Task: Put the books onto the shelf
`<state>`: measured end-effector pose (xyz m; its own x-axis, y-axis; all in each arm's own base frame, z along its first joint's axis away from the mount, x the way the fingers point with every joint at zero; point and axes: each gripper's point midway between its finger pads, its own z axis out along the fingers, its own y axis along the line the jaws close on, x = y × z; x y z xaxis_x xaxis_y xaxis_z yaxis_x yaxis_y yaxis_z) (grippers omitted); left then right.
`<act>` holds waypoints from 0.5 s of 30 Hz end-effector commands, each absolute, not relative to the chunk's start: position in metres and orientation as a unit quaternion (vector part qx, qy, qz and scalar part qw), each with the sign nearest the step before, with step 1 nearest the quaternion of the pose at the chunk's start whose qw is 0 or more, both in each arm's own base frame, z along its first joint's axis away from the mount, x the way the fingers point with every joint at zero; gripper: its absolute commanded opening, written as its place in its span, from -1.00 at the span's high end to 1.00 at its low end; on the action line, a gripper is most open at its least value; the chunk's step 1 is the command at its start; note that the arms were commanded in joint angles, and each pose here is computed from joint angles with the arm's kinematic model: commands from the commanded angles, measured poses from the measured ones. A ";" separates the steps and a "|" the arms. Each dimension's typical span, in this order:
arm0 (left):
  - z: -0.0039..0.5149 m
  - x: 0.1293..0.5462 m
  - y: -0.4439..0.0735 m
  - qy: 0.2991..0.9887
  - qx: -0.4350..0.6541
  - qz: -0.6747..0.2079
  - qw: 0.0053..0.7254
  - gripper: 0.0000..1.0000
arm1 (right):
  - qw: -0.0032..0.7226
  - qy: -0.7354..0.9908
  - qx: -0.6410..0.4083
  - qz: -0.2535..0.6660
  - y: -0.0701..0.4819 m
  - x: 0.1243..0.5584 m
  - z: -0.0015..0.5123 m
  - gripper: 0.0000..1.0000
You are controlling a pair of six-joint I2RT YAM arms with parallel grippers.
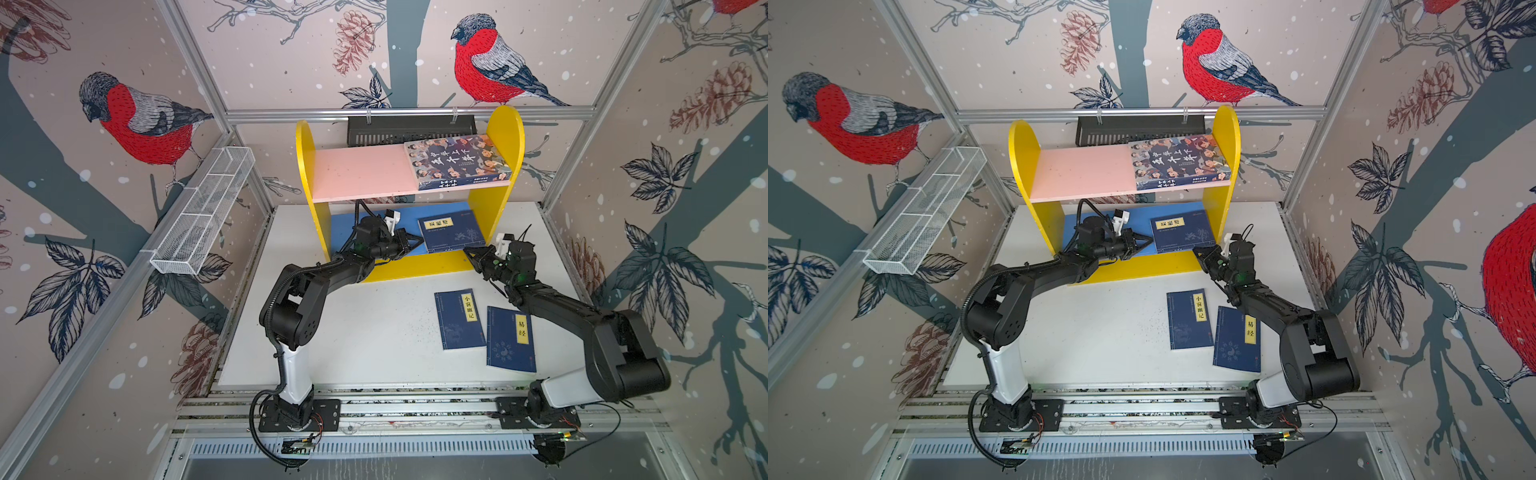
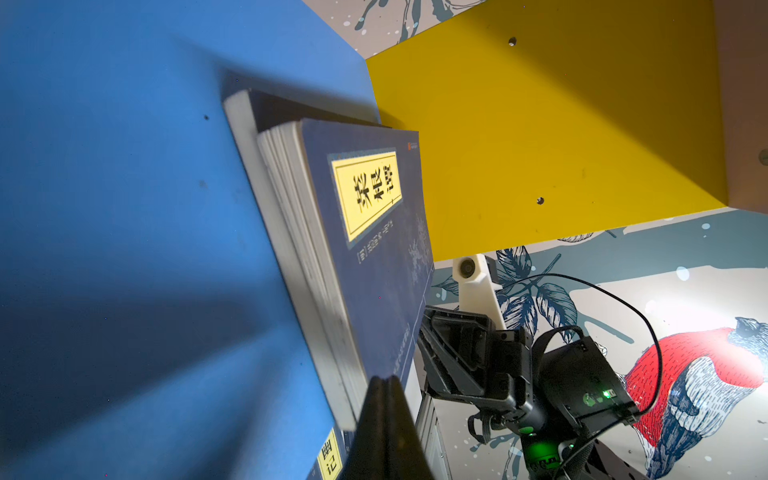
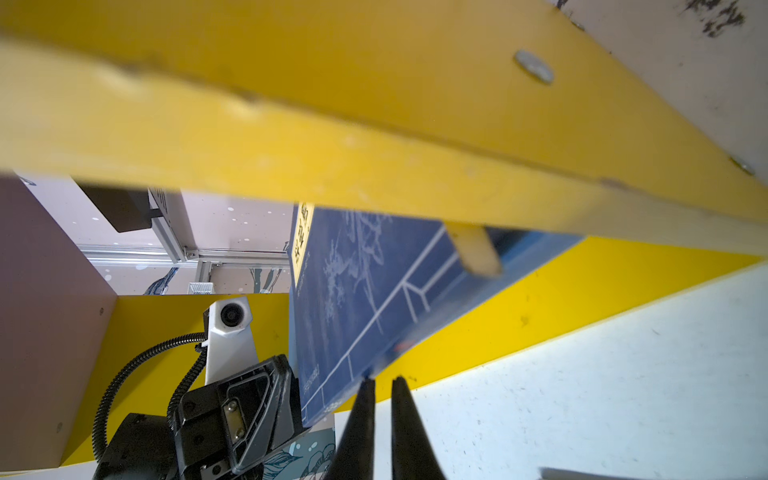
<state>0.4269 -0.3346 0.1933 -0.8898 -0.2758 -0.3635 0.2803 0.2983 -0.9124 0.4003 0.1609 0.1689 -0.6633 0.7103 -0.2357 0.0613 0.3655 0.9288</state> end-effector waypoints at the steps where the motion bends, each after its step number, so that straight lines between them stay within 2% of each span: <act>1: 0.200 0.432 -0.336 0.761 0.006 -0.599 0.248 0.98 | 0.337 0.749 0.240 0.518 0.164 0.405 0.182 0.75; 15: 0.205 0.441 -0.329 0.759 -0.003 -0.600 0.255 0.98 | 0.338 0.747 0.237 0.521 0.169 0.410 0.184 0.75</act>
